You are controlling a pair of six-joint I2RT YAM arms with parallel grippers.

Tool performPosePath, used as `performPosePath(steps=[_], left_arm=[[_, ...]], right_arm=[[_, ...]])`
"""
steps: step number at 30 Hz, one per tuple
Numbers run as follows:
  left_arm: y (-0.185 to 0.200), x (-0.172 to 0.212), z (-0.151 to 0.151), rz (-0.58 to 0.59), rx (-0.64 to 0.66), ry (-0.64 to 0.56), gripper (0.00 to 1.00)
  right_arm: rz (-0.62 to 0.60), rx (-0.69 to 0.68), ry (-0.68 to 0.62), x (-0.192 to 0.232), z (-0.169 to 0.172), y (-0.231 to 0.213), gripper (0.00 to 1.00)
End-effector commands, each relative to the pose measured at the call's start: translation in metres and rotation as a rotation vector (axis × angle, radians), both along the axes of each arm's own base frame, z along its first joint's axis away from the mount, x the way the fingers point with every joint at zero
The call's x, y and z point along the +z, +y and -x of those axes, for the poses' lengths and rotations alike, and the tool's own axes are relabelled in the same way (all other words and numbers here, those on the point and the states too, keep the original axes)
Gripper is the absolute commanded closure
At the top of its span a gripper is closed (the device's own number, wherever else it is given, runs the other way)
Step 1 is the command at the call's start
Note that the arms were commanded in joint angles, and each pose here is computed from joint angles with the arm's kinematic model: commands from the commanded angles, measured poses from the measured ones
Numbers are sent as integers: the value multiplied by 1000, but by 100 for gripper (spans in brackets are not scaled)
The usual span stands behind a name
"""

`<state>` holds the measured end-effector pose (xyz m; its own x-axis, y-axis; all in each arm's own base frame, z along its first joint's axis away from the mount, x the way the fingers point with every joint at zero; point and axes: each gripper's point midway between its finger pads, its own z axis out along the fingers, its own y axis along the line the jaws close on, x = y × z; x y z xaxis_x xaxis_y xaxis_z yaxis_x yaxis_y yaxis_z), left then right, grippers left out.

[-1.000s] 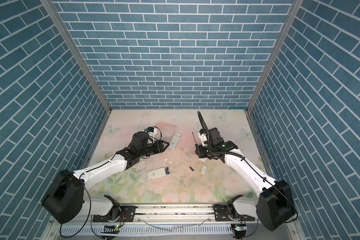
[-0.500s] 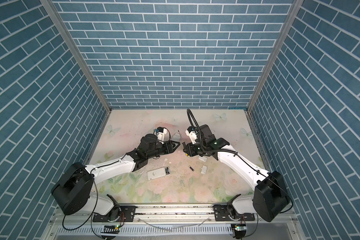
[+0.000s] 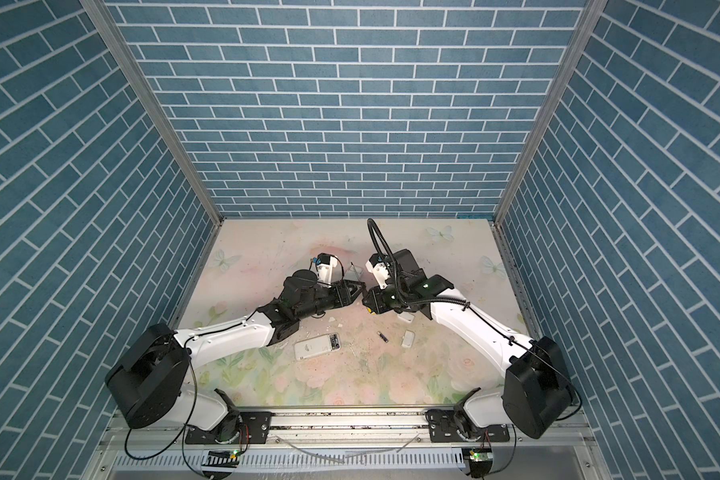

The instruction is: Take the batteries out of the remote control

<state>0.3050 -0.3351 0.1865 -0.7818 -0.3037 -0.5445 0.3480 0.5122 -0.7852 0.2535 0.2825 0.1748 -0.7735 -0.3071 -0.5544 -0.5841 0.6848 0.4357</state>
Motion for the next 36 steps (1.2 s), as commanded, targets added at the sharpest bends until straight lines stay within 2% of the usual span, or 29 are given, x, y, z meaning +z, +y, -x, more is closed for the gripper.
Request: performPosePath(steps=[1,12,14,20,23,28,36], left_arm=[[-8,0,-3,-2,-4,-3,55],[-10,5,-7,5,7,-18,67],[-10,3,-7,4,7,-12,72],[-6,2,-6,1,18,-9,100],[-4,1,-7,-4,29,-10,100],[-5,5,-11,15,37,-12,100],[-3,34,-26,82,37,-46,100]], right_arm=[[-35,30,-64,23,-8,14,97],[4,55,-65,18,-6,18,98],[8,56,-68,18,-6,18,98],[13,57,-77,18,-7,18,97],[13,49,-84,18,-8,18,96],[-2,17,-117,22,-13,16,81],[-93,-99,-170,31,-25,14,52]])
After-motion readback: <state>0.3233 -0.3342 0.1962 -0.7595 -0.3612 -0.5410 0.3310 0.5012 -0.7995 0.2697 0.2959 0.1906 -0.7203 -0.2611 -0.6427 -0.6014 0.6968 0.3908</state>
